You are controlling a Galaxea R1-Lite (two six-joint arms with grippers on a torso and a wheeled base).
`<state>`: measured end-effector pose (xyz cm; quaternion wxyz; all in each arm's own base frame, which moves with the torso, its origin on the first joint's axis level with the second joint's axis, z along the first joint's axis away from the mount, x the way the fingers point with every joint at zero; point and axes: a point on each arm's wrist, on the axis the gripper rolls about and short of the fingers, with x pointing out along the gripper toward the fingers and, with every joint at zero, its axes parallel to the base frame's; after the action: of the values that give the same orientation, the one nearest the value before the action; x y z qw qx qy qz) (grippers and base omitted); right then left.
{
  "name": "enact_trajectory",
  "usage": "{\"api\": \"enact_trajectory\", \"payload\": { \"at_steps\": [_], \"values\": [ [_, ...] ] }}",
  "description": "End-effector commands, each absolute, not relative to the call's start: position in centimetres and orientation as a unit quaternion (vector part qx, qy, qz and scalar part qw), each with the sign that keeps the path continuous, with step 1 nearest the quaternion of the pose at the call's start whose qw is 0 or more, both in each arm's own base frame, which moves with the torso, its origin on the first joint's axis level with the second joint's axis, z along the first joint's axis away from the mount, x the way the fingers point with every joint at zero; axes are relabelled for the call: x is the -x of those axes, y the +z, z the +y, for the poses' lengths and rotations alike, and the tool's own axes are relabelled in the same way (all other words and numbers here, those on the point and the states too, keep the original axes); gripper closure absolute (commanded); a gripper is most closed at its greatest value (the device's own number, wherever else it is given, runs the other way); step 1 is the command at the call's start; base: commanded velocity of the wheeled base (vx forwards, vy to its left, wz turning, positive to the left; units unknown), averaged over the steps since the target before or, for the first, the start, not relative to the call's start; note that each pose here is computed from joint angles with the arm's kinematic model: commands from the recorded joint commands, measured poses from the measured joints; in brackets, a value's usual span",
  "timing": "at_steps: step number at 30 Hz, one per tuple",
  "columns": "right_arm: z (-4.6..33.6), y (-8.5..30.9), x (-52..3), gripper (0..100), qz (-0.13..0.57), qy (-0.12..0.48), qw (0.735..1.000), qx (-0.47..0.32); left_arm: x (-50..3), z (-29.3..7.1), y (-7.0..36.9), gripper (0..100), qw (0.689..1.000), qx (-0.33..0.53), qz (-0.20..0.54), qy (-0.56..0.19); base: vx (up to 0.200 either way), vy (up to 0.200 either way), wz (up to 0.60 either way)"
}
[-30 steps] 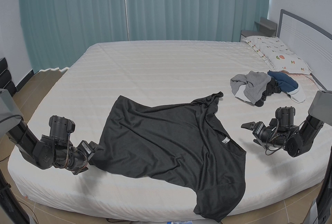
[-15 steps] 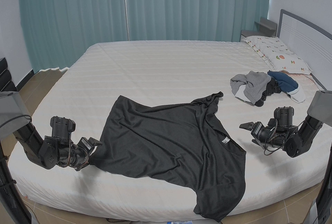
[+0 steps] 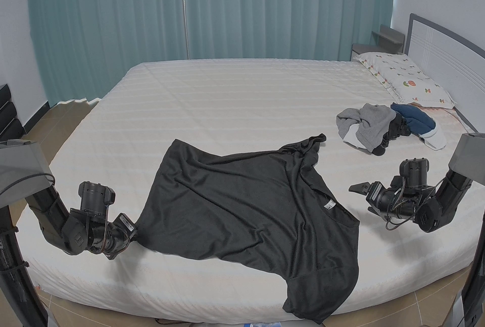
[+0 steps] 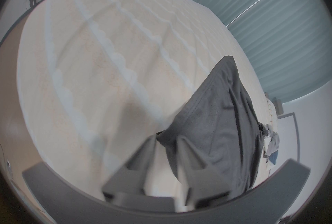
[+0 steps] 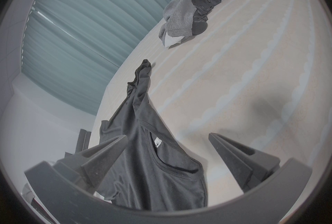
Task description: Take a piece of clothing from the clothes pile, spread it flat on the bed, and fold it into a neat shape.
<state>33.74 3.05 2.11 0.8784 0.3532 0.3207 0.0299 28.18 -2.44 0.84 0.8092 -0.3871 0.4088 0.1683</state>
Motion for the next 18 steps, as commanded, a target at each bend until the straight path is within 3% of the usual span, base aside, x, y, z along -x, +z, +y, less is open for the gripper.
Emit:
{"api": "enact_trajectory", "payload": {
  "at_steps": [1,8,18],
  "values": [
    [3.1,1.8,-33.1,0,0.331,0.031,0.88,-0.339,-27.9,-2.1,1.3,100,0.814,0.383,0.401,0.172,0.0,0.0,0.0],
    [3.8,1.7,-30.9,0,0.364,0.053,0.886,-0.283,-27.0,-1.3,2.8,100,0.83,0.363,0.388,0.169,0.0,0.0,0.0],
    [4.0,0.0,-30.5,0,0.422,0.055,0.861,-0.279,-26.7,0.0,3.2,100,0.835,0.352,0.38,0.184,0.0,0.0,0.0]
  ]
}}
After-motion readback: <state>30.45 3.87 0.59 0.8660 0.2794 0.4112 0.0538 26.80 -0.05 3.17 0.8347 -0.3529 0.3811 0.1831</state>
